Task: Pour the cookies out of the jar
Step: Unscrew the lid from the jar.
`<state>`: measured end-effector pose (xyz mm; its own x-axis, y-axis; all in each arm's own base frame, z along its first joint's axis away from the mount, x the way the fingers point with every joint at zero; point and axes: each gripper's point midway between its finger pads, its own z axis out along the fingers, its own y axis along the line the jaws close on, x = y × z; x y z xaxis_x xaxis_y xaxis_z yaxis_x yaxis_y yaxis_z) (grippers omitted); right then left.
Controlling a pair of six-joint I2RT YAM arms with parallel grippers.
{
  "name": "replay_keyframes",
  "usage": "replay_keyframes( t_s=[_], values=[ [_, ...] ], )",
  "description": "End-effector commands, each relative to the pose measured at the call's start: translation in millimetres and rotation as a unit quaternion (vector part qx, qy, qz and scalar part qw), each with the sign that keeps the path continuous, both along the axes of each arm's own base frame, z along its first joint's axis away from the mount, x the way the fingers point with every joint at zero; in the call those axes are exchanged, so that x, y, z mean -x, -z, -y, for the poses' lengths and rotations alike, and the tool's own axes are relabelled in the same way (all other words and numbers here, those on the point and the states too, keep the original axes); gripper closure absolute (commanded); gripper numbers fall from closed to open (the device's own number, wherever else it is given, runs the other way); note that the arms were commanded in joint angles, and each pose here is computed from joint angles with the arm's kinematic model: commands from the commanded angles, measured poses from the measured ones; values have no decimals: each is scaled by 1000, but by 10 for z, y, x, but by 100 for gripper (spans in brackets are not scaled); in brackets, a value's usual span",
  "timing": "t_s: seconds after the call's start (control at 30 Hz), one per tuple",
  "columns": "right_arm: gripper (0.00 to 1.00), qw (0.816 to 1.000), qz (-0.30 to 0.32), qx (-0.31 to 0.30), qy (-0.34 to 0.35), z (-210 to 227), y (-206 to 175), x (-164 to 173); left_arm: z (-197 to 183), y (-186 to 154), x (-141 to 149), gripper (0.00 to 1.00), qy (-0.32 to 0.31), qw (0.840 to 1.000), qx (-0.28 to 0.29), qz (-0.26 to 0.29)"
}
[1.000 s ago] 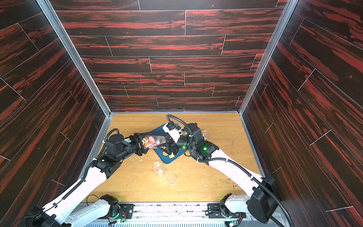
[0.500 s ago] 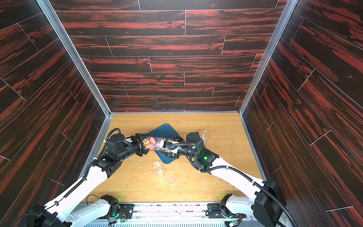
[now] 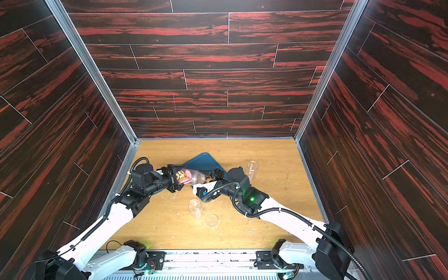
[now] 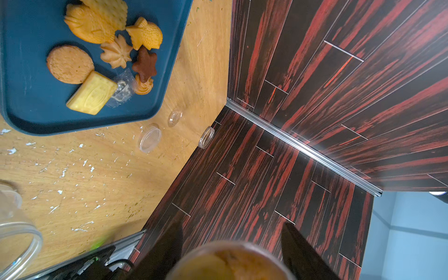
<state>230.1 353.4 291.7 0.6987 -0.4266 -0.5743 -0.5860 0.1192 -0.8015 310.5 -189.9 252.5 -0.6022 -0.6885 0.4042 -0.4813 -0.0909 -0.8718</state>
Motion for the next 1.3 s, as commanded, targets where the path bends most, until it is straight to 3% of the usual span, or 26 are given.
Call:
replay_keyframes(
  t_s=[0.0,0.27,0.37,0.53,0.63,0.7,0.77,0.87,0.9,0.97,1.0,1.07,1.13,1.2,1.27],
  values=[
    [57,995,57,23,83,351,-108,-206,-549,-114,-357,41,-126,992,18,-4],
    [58,991,98,68,63,256,-5,-76,-554,-92,-396,41,-114,993,16,-11],
    [56,992,92,55,66,227,-65,-83,-542,-111,-407,41,-109,994,14,-9],
    [35,996,41,43,66,133,-98,-118,-472,-193,-413,41,-84,996,7,1],
    [18,997,14,23,66,75,-158,-137,-425,-198,-437,41,-72,997,16,3],
    [15,997,-16,4,70,42,-228,-148,-418,-221,-455,41,-72,997,20,7],
    [5,995,-59,-19,76,28,-310,-143,-423,-245,-470,41,-75,997,23,11],
    [2,980,-151,-76,106,86,-486,-154,-439,-273,-483,41,-81,996,23,17],
    [1,966,-195,-108,129,130,-577,-183,-444,-280,-481,41,-81,996,22,19],
    [1,915,-304,-174,202,266,-739,-323,-442,-286,-477,41,-79,996,18,25],
    [1,876,-372,-196,234,337,-818,-380,-447,-291,-473,41,-79,996,15,28],
    [2,775,-529,-208,275,442,-865,-474,-455,-338,-466,41,-77,996,3,47],
    [4,648,-686,-191,269,406,-828,-471,-440,-419,-459,40,-67,995,-9,75],
    [5,580,-764,-178,221,251,-893,-300,-429,-508,-464,40,-62,992,-10,106],
    [5,534,-807,-193,162,147,-1041,-153,-415,-623,-455,39,-60,989,3,133]
  ],
)
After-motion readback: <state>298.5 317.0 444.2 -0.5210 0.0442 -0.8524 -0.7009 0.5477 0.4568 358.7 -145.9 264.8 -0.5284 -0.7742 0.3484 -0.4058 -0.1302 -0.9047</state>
